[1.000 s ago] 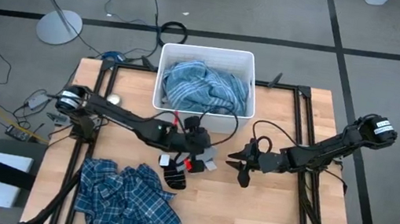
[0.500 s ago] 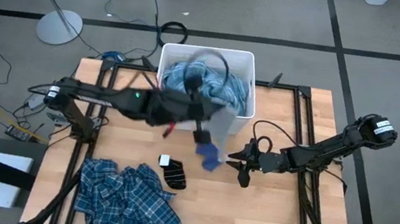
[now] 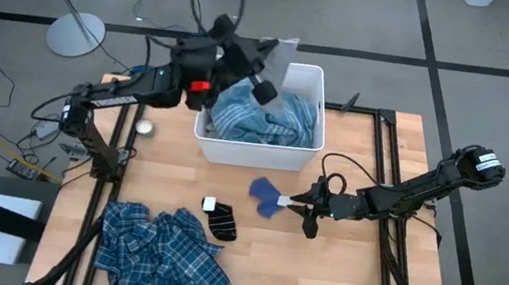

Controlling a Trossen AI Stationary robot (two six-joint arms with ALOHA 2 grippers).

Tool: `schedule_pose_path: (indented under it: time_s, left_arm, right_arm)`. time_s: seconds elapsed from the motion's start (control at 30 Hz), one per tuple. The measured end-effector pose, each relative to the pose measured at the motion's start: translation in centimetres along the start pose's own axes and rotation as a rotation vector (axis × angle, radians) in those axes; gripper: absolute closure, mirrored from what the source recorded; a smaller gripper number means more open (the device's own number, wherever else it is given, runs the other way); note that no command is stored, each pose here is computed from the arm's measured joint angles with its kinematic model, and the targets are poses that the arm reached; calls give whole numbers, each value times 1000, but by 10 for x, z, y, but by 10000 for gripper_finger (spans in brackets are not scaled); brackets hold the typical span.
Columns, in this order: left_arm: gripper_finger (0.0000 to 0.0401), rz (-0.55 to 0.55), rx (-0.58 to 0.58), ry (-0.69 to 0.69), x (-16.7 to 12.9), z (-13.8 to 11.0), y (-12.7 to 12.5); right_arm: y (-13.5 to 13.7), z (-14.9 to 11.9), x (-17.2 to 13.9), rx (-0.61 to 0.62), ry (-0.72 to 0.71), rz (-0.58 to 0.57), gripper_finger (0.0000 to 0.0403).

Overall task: Sort clothes
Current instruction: Put the gray sock into the white bin

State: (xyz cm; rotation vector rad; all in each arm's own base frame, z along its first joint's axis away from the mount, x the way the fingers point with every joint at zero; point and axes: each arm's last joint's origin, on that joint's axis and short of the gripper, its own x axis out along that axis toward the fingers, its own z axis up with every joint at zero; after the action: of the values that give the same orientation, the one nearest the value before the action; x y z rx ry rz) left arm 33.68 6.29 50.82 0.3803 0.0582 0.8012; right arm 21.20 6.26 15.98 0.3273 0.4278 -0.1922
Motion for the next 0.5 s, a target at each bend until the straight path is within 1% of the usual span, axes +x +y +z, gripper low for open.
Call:
schedule_pose_path:
  time_s: [0.1,0.2,0.33,0.43,0.5]
  left_arm:
    - [400,-43,4,131,5,-18,-3]
    - [396,-145,23,295,7,-41,-4]
    - [383,-271,-50,469,11,-67,-2]
    - [367,-335,-111,548,12,-76,1]
    - [354,-371,-129,593,11,-81,1]
  right_arm:
    - [0,0,0,0,0,0,270]
    - [0,0,0,0,0,0,270]
    - [0,0,0,0,0,0,270]
    - [0,0,0,0,0,0,270]
    - [0,0,0,0,0,0,270]
